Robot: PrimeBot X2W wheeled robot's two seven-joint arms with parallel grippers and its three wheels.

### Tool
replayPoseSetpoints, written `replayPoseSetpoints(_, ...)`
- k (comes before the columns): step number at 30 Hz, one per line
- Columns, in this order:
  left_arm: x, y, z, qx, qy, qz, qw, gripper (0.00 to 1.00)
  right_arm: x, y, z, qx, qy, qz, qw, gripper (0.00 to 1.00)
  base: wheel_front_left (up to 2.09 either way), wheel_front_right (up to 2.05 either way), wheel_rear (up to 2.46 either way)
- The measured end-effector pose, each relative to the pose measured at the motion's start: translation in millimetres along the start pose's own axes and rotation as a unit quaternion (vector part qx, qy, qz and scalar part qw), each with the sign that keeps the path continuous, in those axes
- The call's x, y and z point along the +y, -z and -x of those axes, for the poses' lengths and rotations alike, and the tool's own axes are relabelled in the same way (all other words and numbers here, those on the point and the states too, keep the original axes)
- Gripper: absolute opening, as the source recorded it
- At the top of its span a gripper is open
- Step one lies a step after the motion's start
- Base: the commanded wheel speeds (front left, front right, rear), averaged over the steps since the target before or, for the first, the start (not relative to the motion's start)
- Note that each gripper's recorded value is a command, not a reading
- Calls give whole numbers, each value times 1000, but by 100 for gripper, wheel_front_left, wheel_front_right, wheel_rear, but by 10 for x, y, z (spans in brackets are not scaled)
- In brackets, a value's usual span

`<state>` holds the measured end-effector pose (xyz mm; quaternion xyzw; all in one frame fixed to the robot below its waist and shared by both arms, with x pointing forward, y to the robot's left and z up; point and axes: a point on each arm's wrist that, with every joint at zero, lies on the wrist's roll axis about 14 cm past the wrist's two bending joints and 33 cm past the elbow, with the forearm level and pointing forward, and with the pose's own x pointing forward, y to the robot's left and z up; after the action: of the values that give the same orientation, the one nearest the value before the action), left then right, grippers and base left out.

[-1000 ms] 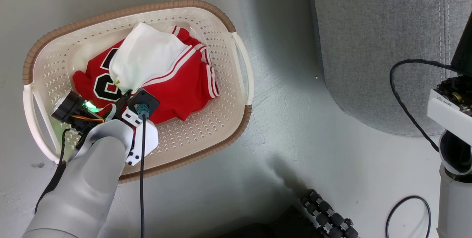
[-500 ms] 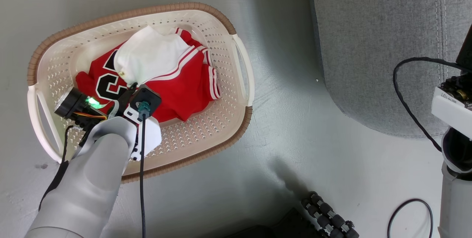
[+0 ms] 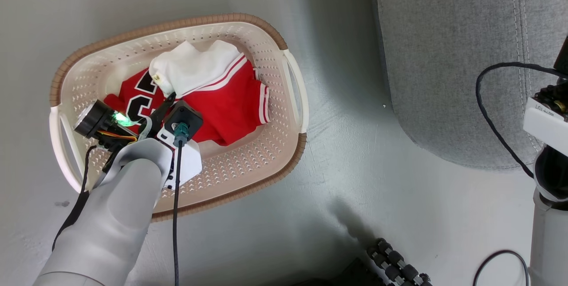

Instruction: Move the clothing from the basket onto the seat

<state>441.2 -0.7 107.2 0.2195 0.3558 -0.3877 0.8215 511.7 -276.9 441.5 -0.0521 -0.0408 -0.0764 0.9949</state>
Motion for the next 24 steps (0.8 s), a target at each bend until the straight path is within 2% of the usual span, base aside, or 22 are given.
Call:
replayPoseSetpoints(10,277,-202,112,-33,-45,10,998,0,-33,-122,3,-12,6,-6,1000,100,0,0,0)
replayPoseSetpoints(24,455,-639,361,-97,-94,42,990,0,4,-350,-13,-38,2,-8,999,100,0,0,0)
